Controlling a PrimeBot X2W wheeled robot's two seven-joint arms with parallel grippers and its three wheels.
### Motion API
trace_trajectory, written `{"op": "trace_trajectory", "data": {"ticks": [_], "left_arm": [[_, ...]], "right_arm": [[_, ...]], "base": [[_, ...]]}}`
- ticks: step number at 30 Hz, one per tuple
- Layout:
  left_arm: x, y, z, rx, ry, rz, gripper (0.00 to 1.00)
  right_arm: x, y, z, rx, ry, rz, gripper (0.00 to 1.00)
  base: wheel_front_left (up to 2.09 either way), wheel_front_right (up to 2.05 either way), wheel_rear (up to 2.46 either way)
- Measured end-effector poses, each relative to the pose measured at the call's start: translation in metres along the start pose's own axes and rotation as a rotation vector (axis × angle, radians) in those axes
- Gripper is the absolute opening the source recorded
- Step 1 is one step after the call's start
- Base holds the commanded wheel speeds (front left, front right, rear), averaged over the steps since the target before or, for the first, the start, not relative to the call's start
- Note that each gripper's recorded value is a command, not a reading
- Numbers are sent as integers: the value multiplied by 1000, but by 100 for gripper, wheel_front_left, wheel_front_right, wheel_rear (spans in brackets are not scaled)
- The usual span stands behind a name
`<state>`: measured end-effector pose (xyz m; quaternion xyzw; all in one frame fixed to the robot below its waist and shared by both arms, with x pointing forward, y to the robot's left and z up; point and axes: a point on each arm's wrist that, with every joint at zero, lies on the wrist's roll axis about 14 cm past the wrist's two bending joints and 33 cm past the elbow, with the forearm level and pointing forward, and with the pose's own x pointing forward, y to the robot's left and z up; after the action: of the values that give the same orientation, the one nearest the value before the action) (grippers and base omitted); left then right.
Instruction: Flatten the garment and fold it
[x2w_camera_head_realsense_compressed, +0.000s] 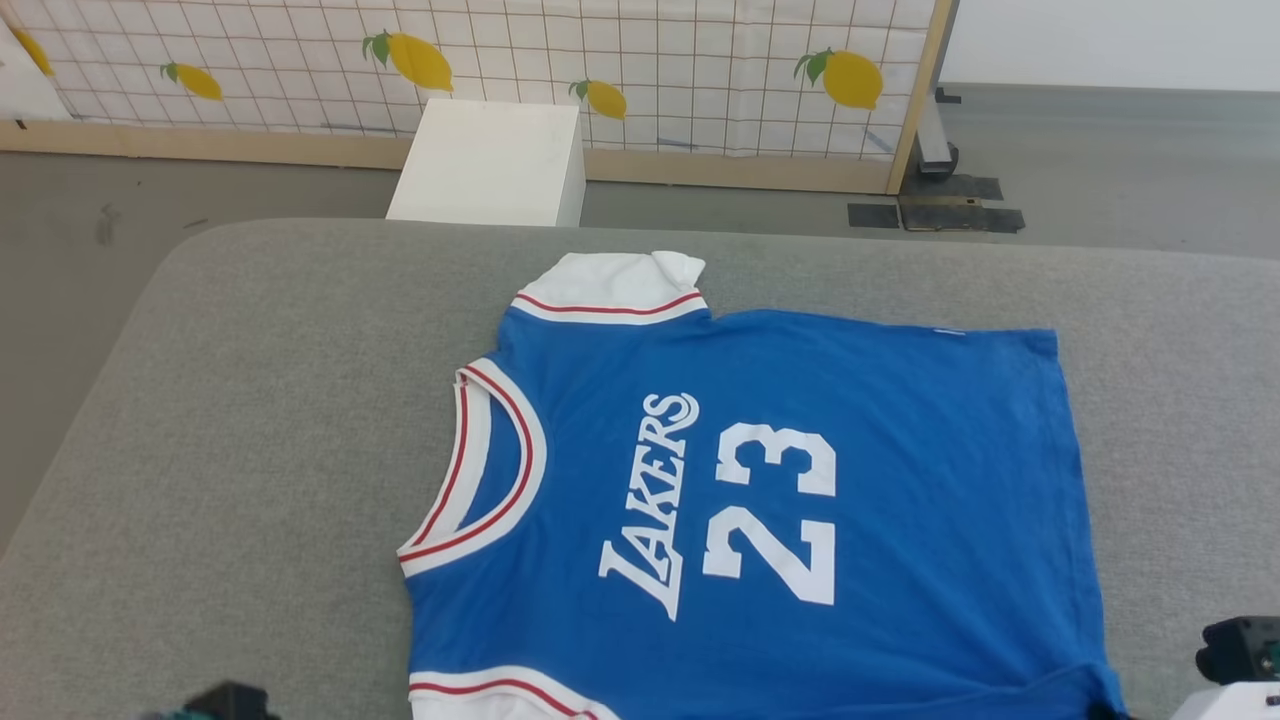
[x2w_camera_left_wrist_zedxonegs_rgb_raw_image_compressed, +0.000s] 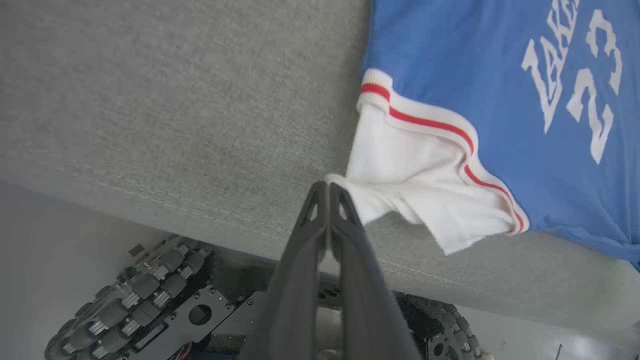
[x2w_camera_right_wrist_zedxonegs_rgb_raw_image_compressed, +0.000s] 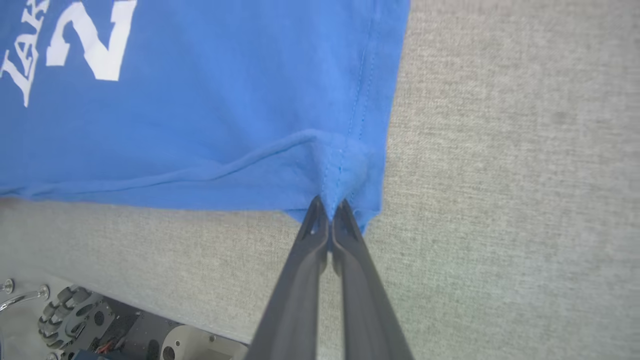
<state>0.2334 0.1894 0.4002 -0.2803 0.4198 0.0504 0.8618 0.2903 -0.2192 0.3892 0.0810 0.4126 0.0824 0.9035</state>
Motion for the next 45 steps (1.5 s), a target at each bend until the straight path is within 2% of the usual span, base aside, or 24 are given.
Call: {"op": "trace_trajectory", "data": {"ticks": [9,15,20,24,31,40,41,42,43,45], "left_arm": [[-7,-59,85,99,-284,-174,0],[11,-85,126,183,-360,-210,0],[37,-105,149,249,-382,-226,0],[62,-114,160,300,-379,-225,0],[103,-124,167,346,-386,-226,0],[147,-97,136,339,-234,-142,0],[149,-94,133,338,-221,-132,9],[152,-90,130,331,-202,-120,38],[153,-89,130,331,-199,-115,100],[153,-88,133,329,-204,-110,100]], "right_arm": [[-3,-1,38,-24,-93,-12,0],[9,0,69,-43,-120,-10,0],[26,1,86,-57,-91,-6,0],[41,0,91,-76,-38,-13,0],[62,-8,75,-86,109,-37,0],[70,-11,62,-91,215,-46,0],[71,-11,62,-91,215,-47,0],[71,-11,62,-90,217,-47,40],[71,-10,62,-88,217,-46,100],[70,-10,63,-79,209,-46,100]], "base": [[0,0,0],[0,0,0],[0,0,0],[0,0,0],[0,0,0],[0,0,0],[0,0,0],[0,0,0],[0,0,0],[0,0,0]]}}
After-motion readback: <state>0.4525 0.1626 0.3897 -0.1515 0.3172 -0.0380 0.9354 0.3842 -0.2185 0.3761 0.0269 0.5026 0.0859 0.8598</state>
